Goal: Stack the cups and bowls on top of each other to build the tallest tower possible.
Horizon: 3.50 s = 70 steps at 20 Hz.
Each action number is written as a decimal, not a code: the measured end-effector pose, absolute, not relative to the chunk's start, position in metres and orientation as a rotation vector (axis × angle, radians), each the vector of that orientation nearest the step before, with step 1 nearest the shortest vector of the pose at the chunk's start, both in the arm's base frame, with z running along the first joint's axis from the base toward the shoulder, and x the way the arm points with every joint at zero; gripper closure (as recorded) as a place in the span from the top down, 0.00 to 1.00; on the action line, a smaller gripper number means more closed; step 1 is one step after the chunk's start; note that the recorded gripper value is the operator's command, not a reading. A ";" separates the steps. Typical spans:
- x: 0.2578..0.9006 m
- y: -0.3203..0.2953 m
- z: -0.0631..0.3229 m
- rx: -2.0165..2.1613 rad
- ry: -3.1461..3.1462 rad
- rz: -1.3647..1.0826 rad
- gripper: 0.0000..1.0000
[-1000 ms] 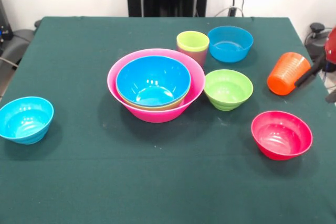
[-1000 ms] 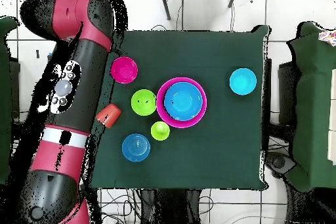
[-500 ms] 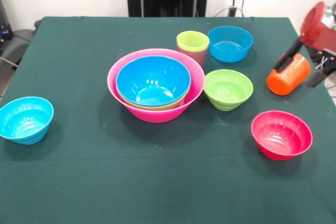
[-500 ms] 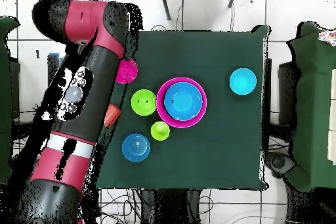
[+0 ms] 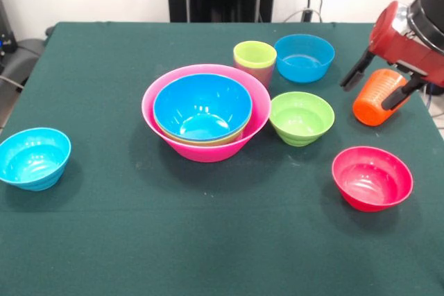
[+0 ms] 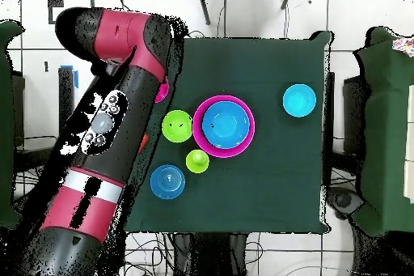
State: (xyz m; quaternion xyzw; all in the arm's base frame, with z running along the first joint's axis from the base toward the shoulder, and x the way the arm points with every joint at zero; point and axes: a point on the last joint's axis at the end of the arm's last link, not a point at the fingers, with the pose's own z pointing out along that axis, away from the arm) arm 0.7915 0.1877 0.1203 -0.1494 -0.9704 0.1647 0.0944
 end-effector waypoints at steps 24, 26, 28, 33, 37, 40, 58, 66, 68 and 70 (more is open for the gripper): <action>0.762 0.219 0.089 -0.362 -3.029 0.551 1.00; 0.761 0.218 0.085 -0.366 -3.033 0.543 1.00; 0.759 0.216 0.080 -0.372 -3.037 0.532 1.00; 0.754 0.208 0.066 -0.398 -3.049 0.513 1.00; 0.750 0.199 0.055 -0.428 -3.077 0.499 1.00; 0.747 0.192 0.049 -0.453 -3.112 0.500 1.00; 0.735 0.171 0.024 -0.537 -3.234 0.494 1.00; 0.728 0.172 0.021 -0.567 -3.232 0.454 1.00; 0.727 0.171 0.020 -0.575 -3.231 0.446 1.00; 0.726 0.171 0.020 -0.586 -3.231 0.428 1.00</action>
